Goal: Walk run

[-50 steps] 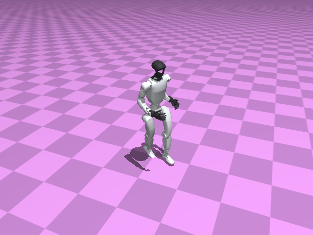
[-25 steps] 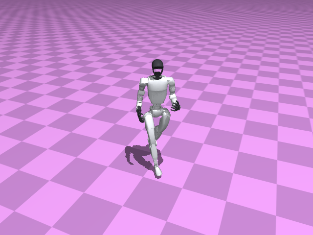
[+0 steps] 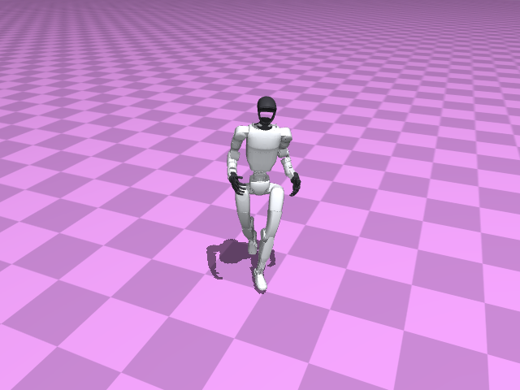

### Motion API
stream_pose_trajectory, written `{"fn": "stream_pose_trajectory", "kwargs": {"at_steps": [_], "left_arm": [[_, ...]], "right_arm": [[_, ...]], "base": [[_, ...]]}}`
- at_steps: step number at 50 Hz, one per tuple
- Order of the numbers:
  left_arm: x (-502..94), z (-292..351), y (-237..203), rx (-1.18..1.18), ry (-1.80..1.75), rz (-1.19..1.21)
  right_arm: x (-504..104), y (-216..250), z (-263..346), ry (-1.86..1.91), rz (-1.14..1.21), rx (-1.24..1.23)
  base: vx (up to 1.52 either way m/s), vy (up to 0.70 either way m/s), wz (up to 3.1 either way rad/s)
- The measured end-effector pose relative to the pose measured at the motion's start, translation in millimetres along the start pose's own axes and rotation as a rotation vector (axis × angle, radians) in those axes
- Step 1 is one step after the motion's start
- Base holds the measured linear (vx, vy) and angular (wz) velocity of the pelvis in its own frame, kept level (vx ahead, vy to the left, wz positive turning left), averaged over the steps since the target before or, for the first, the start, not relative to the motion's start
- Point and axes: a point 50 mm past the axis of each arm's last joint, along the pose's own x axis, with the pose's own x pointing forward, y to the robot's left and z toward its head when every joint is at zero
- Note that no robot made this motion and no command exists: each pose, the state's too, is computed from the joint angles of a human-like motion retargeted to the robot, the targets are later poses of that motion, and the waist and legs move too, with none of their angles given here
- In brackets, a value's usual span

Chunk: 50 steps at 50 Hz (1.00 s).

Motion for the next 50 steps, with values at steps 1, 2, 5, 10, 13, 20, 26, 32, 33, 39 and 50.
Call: {"fn": "stream_pose_trajectory", "kwargs": {"at_steps": [1, 2, 5, 10, 13, 20, 26, 32, 33, 39, 50], "left_arm": [[10, 1, -7, -0.01, -0.019, -0.027], [24, 2, -16, -0.031, -0.054, -0.048], [90, 23, -48, -0.172, -0.27, -0.108], [165, 100, -130, -0.362, -0.625, -0.31], [168, 130, -141, -0.342, -0.713, -0.436], [153, 142, -116, -0.039, -0.637, -0.583], [124, 76, -67, 0.034, -0.358, -0.439], [59, -14, -55, -0.174, -0.091, -0.137], [47, -19, -51, -0.192, -0.077, -0.085], [8, -18, -20, -0.111, -0.031, 0.045], [71, -14, -37, -0.228, -0.096, -0.013]], "right_arm": [[-14, 1, -11, 0.063, 0.01, -0.004], [-28, 3, -24, 0.132, 0.026, -0.006], [-75, 23, -70, 0.406, 0.076, 0.086], [-143, 18, -95, 0.614, -0.046, 0.332], [-174, -2, -94, 0.679, -0.129, 0.295], [-170, -9, -91, 0.669, -0.17, 0.256], [-77, 8, -86, 0.441, -0.168, 0.313], [15, 20, -41, 0.101, -0.19, 0.423], [23, 20, -32, 0.048, -0.183, 0.425], [51, 5, 21, -0.187, -0.011, 0.339], [18, -7, -16, 0.035, 0.141, 0.206]], "base": [[1.71, -0.1, 0.95], [1.72, 0.16, 1.47], [1.09, 0.09, 0.69], [0.98, -0.01, 1.31], [1.15, -0.15, 1.98], [1.22, -0.33, 1.29], [1.1, -0.35, 0.46], [0.92, -0.01, 0.77], [0.95, 0.0, -0.62], [0.72, 0.0, 0.43], [1.07, -0.19, 1.18]]}}
